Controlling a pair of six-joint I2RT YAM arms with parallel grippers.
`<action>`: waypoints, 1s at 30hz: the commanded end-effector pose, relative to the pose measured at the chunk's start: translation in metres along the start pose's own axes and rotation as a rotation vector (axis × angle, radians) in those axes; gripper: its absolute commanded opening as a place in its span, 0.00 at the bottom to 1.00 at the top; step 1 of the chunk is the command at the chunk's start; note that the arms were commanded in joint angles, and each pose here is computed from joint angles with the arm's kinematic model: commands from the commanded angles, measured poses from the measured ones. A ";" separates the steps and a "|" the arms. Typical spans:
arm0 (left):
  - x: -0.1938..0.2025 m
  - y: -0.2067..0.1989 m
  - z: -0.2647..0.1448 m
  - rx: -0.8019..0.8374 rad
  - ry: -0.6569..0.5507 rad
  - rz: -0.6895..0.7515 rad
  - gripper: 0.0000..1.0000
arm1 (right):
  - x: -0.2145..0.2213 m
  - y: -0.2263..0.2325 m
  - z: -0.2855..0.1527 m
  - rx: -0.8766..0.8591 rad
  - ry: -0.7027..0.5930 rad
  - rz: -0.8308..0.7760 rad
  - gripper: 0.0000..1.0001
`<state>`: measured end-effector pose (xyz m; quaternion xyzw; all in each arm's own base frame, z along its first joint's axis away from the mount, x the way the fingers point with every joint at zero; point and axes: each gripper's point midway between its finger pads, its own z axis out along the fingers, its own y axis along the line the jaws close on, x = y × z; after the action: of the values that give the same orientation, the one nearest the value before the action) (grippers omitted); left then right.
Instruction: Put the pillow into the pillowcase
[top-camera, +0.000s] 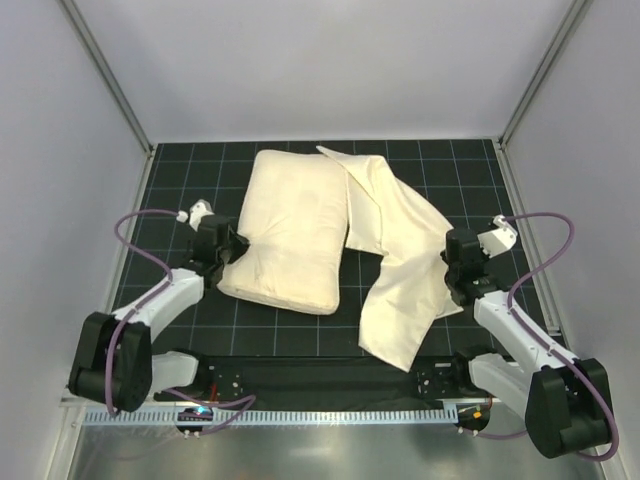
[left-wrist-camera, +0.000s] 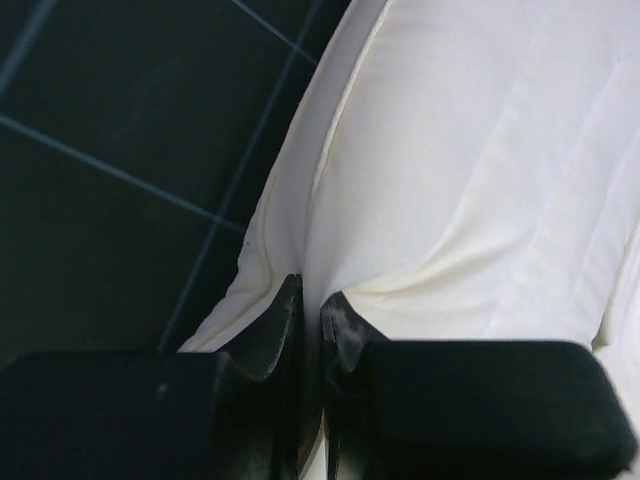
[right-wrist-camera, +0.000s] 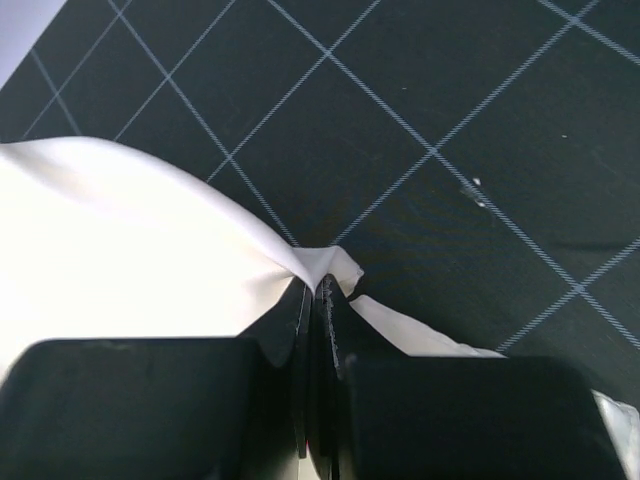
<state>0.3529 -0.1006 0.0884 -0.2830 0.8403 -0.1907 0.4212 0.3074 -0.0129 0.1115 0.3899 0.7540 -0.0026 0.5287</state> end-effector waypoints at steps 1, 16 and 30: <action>-0.049 0.042 -0.027 -0.230 -0.259 -0.033 0.12 | -0.024 -0.002 0.002 0.068 -0.079 0.049 0.04; -0.073 0.001 -0.078 -0.136 -0.446 0.085 0.69 | -0.026 0.007 0.002 0.045 -0.055 -0.029 0.47; 0.009 -0.128 -0.056 0.186 -0.137 0.420 0.76 | -0.019 0.013 0.003 0.022 -0.010 -0.041 0.04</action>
<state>0.3371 -0.1676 0.1823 -0.1389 0.8228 -0.1337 0.5347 0.3077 -0.0169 0.1075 0.3750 0.7778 -0.0391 0.5028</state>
